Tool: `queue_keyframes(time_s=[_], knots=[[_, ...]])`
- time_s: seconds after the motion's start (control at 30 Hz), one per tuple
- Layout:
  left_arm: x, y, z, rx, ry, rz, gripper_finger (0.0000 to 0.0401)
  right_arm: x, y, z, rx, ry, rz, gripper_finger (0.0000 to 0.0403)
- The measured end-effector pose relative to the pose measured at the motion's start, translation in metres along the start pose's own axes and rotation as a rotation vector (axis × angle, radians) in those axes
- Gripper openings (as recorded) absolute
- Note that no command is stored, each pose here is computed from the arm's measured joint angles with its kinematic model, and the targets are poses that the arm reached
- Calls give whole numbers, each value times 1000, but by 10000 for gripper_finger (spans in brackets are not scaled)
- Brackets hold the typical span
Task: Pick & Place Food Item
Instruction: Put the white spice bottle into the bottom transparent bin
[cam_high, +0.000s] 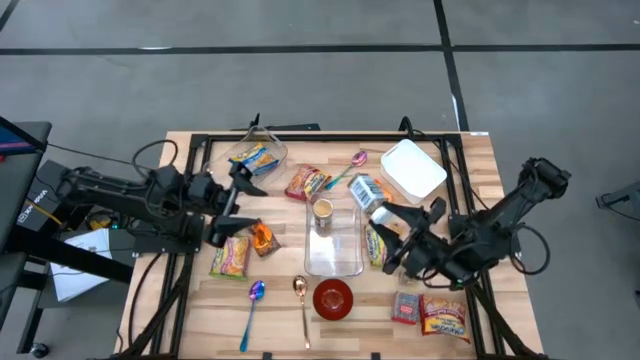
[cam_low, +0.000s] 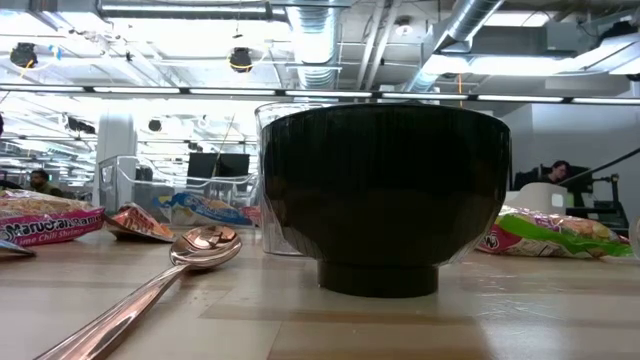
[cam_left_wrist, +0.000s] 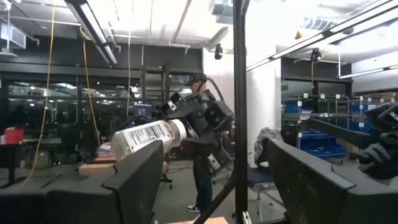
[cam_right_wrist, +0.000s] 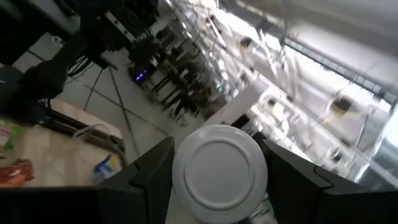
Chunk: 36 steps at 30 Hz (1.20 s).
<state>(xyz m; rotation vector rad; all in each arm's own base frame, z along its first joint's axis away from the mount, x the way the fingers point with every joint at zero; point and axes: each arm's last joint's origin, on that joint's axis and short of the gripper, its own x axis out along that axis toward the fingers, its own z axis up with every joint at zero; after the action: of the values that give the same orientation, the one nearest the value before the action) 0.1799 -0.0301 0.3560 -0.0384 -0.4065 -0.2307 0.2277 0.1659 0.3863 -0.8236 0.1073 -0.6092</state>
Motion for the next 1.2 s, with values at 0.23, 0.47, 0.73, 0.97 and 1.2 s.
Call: queue_keyframes(time_s=[0.23,0.47,0.73,0.97,1.2], knots=[[-9,-1,0,0,5,1,280,-5,-2,-4,165,57,14,199],[-9,-1,-2,1,8,-22,280,-5,16,-12,271,-21,181,199],[-12,-2,3,46,-12,-25,280,17,33,-29,430,-35,453,199],[-30,-3,25,89,-106,-18,280,37,28,-38,521,96,690,199],[-41,-4,28,85,-60,-19,280,45,22,-46,565,217,804,199]])
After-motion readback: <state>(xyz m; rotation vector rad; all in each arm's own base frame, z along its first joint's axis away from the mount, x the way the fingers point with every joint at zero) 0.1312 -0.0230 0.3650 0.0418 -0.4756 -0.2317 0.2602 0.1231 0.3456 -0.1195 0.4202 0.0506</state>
